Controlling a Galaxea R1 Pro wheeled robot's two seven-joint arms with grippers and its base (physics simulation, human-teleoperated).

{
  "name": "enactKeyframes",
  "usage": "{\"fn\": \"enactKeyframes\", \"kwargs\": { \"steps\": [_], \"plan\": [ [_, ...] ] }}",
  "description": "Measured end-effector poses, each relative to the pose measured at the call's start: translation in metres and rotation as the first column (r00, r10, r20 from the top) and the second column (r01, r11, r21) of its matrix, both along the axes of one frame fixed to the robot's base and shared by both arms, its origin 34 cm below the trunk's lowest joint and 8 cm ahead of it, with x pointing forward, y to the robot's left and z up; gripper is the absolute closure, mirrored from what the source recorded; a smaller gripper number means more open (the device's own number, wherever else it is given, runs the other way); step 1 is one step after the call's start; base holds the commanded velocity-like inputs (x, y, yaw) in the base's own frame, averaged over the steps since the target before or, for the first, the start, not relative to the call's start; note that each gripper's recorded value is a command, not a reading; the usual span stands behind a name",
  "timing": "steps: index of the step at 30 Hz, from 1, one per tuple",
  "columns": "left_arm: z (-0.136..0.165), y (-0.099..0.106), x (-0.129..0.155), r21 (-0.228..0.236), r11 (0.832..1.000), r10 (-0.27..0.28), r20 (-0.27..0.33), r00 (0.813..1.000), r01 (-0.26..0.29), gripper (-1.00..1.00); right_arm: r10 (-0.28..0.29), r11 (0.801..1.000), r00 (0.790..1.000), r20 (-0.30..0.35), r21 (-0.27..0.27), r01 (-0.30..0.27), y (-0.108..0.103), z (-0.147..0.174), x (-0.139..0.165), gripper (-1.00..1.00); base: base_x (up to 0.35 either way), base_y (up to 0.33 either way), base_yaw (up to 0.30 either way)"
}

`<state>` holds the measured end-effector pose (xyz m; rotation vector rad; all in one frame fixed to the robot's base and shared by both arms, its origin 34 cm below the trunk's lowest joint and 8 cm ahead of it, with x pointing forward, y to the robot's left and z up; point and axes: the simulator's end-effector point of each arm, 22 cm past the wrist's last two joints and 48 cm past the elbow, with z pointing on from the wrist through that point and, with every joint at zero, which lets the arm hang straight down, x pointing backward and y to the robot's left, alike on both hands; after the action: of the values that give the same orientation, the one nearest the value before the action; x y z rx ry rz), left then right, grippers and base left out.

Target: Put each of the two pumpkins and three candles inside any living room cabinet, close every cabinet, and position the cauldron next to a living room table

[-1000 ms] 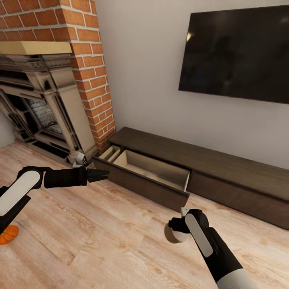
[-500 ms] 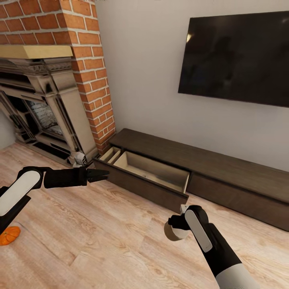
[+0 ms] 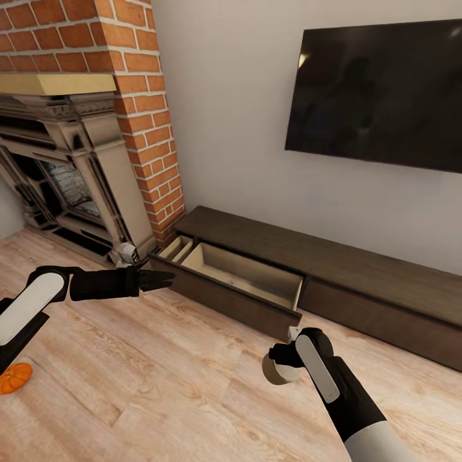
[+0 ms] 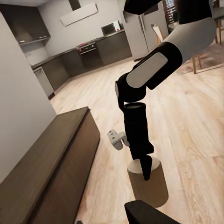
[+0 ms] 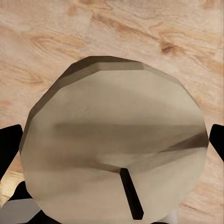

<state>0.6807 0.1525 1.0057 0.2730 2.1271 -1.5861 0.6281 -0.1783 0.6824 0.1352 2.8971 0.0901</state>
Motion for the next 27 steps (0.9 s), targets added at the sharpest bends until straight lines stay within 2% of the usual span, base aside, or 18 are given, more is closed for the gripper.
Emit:
{"fn": "enactKeyframes", "kwargs": {
  "steps": [27],
  "plan": [
    [0.0005, -0.0002, -0.0004, -0.001, 1.000, -0.001, 0.001, 1.000, 0.001, -1.00, -0.001, 1.000, 1.000, 0.000, 0.006, 0.001, 0.0016, 0.0005, -0.0004, 1.00, 0.286, 0.000, 0.000]
  ]
}}
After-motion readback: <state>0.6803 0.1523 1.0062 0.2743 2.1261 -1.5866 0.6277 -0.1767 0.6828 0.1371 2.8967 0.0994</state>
